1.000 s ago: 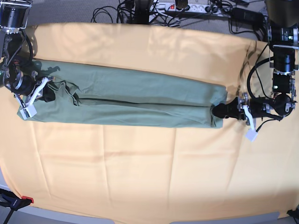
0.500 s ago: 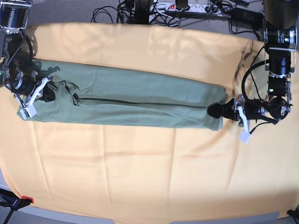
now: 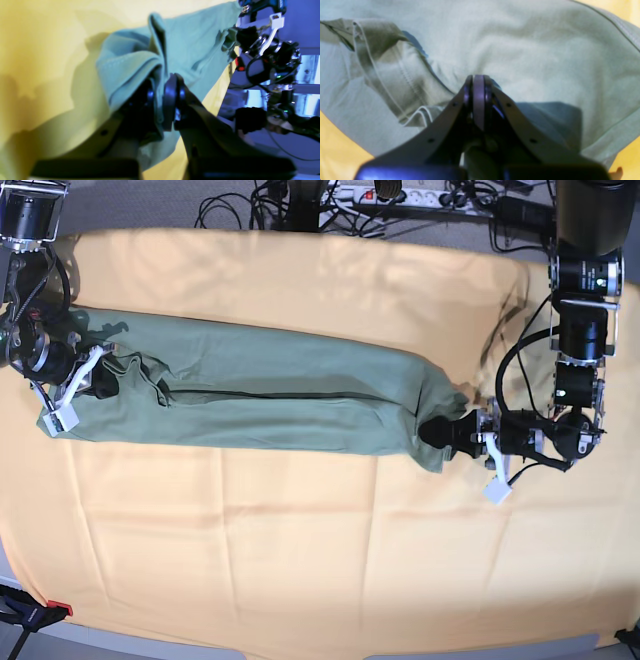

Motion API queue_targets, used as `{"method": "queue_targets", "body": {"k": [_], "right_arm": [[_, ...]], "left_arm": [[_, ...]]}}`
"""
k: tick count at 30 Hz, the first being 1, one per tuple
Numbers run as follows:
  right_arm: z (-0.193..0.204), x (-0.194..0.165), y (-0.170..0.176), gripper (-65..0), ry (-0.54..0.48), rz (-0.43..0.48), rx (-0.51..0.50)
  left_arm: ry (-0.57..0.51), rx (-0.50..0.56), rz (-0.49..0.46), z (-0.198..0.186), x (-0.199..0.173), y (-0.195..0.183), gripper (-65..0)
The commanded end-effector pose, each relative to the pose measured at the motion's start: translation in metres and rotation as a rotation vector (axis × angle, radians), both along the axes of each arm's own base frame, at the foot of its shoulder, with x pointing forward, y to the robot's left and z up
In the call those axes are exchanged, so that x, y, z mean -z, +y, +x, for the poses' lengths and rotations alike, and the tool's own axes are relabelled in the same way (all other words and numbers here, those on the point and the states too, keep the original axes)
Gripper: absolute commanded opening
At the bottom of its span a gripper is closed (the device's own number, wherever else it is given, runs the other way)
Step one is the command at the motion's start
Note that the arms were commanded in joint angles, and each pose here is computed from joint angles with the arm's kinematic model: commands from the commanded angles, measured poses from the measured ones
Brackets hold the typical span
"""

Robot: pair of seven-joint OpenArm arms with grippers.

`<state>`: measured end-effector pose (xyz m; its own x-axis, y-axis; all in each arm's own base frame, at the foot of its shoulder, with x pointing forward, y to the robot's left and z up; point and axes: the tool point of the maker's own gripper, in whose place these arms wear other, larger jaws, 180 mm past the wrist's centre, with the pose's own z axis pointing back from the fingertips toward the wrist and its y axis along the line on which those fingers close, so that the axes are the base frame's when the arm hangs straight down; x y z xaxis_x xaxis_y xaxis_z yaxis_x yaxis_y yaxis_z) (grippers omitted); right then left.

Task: Fold the T-shirt properly
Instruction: 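Grasp the folded strip's end with the left gripper and lift it, then carry the strip end with the left gripper toward the right gripper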

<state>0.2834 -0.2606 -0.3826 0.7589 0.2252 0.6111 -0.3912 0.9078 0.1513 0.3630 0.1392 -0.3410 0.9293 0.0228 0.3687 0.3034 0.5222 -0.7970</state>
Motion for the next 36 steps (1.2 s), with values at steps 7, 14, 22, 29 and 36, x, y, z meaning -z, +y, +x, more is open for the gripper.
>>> {"method": "queue_targets", "body": {"k": [7, 14, 22, 29, 36], "right_arm": [[0.004, -0.006, -0.009, -65.0, -0.012, -0.037, 0.001], [0.003, -0.005, -0.01, -65.0, -0.009, -0.045, 0.001], [0.004, -0.006, -0.01, -65.0, -0.012, -0.043, 0.001], [0.004, -0.006, -0.01, -65.0, -0.011, -0.044, 0.001], [0.004, -0.006, -0.01, -65.0, -0.011, -0.043, 0.001]], "left_arm": [[-0.146, 0.032, 0.0, 0.022, -0.045, -0.003, -65.0], [-0.254, 0.087, 0.032, 0.023, -0.071, -0.007, -65.0], [-0.318, 0.173, -0.001, 0.008, -0.078, -0.042, -65.0], [-0.332, 0.223, -0.109, 0.0, -0.081, -0.09, -65.0], [-0.373, 0.283, -0.234, -0.007, -0.092, -0.143, -65.0]]}}
